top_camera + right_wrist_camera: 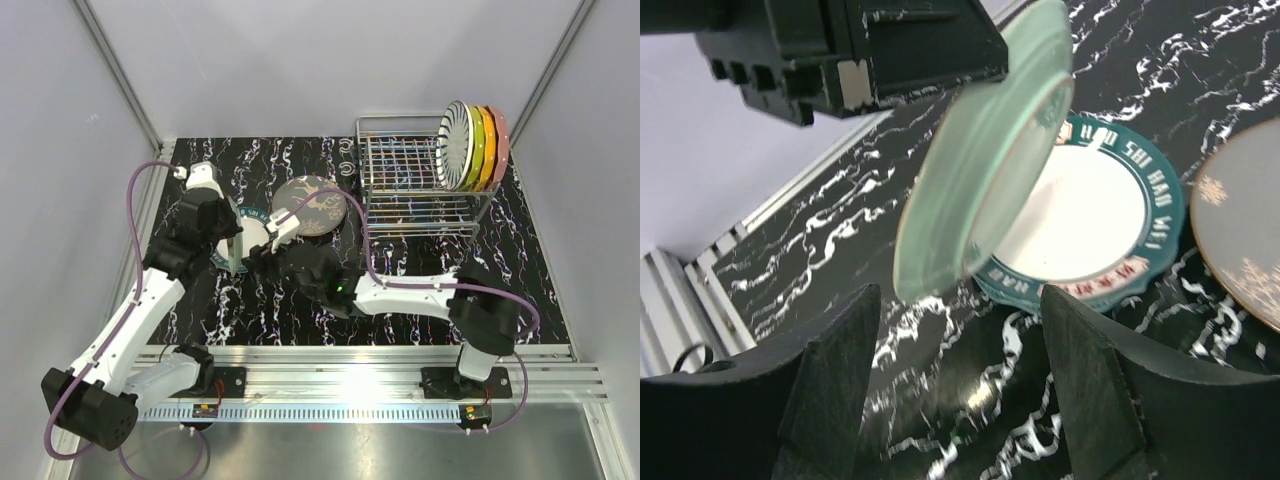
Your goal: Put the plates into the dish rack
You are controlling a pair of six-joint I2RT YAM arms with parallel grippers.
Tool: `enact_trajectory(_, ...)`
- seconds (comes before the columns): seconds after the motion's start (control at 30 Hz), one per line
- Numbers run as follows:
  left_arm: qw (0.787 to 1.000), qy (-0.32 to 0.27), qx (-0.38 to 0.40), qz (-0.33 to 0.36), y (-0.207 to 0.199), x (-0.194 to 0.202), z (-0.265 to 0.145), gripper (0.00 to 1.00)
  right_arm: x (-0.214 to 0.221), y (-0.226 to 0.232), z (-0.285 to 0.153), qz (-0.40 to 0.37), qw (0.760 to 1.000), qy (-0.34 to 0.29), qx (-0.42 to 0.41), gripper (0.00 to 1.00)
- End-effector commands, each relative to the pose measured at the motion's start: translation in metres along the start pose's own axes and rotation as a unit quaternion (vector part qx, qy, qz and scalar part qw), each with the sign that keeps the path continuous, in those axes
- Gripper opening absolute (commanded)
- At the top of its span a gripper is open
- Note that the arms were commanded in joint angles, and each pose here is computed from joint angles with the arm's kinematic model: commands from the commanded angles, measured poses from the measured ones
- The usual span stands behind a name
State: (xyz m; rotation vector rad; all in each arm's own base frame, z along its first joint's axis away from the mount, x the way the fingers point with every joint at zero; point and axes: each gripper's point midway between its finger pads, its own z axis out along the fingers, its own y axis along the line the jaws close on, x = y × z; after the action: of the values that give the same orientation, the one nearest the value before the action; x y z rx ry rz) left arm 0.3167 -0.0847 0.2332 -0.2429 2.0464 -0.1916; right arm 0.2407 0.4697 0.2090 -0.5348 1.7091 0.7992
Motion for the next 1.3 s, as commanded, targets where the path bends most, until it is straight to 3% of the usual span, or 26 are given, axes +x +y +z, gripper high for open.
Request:
enact_trajectory(0.0,0.992,-0.109,0.028,-0.05,-0.013,-0.058,-0.015,0.0,-0.045,0.027,0.017,0.038,0.995,-0.09,-0.013,0.73)
enact_trajectory(0.33,0.991,-0.119,0.04,-0.048,-0.016,-0.064,-0.023,0.0,-0.015,0.027,0.05,0.059,0.993,-0.103,0.014,0.74)
enact_trajectory(0.57,0.989,-0.125,0.063,-0.043,-0.022,-0.068,-0.03,0.0,-0.005,0.003,0.057,0.052,0.99,-0.105,0.082,0.73)
enact_trajectory(0.93,0.99,-0.11,0.069,-0.051,-0.026,-0.062,-0.027,0.0,-0.016,-0.02,0.059,0.008,0.979,-0.136,0.149,0.6)
enact_trajectory(1.27,0.992,-0.088,0.071,-0.053,-0.028,-0.053,-0.022,0.0,-0.024,-0.04,0.055,-0.008,0.966,-0.154,0.21,0.41)
